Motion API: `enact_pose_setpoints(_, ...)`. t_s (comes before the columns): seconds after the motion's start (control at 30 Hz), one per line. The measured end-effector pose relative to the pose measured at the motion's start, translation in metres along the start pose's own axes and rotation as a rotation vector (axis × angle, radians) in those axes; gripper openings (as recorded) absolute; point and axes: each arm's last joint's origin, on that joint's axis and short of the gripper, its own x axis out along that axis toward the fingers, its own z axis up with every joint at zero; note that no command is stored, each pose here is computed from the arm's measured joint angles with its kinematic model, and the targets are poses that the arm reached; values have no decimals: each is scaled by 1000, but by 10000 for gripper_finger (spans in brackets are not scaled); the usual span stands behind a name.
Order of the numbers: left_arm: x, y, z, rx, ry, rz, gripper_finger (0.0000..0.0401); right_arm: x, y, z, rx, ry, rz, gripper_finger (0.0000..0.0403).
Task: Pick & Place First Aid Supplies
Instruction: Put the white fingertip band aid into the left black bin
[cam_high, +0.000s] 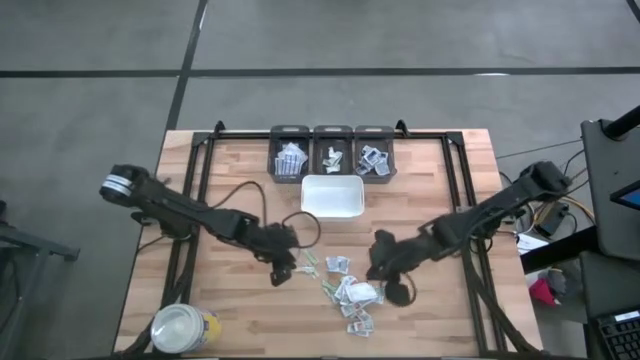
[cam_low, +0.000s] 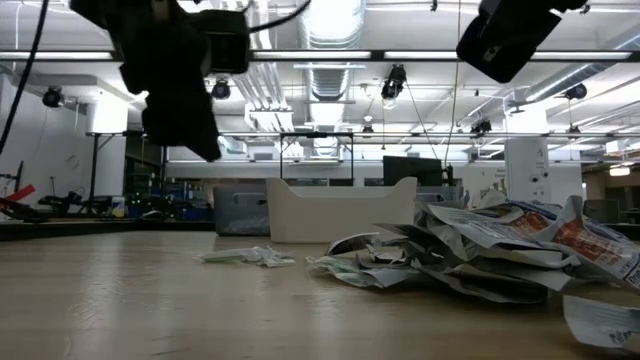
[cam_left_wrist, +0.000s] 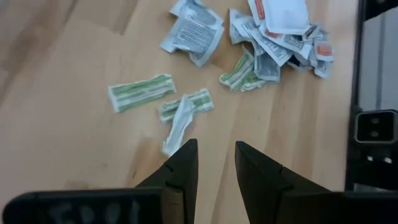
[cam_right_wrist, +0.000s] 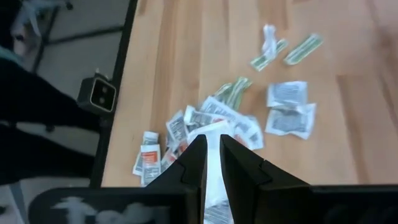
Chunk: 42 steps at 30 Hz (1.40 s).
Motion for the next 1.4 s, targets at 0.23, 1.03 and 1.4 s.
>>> enact_pose_setpoints(0.23, -34, 12, -15, 4, -85, -25, 99, 38, 28, 10, -26, 259, -116, 43)
enact_pose_setpoints(1.03, -65, 28, -36, 138, -163, -64, 99, 85, 74, 9, 140, 426, -234, 43)
enact_pose_setpoints(1.4, -69, 25, -31, 288, -245, -51, 99, 104, 75, -4, 227, 412, -346, 43)
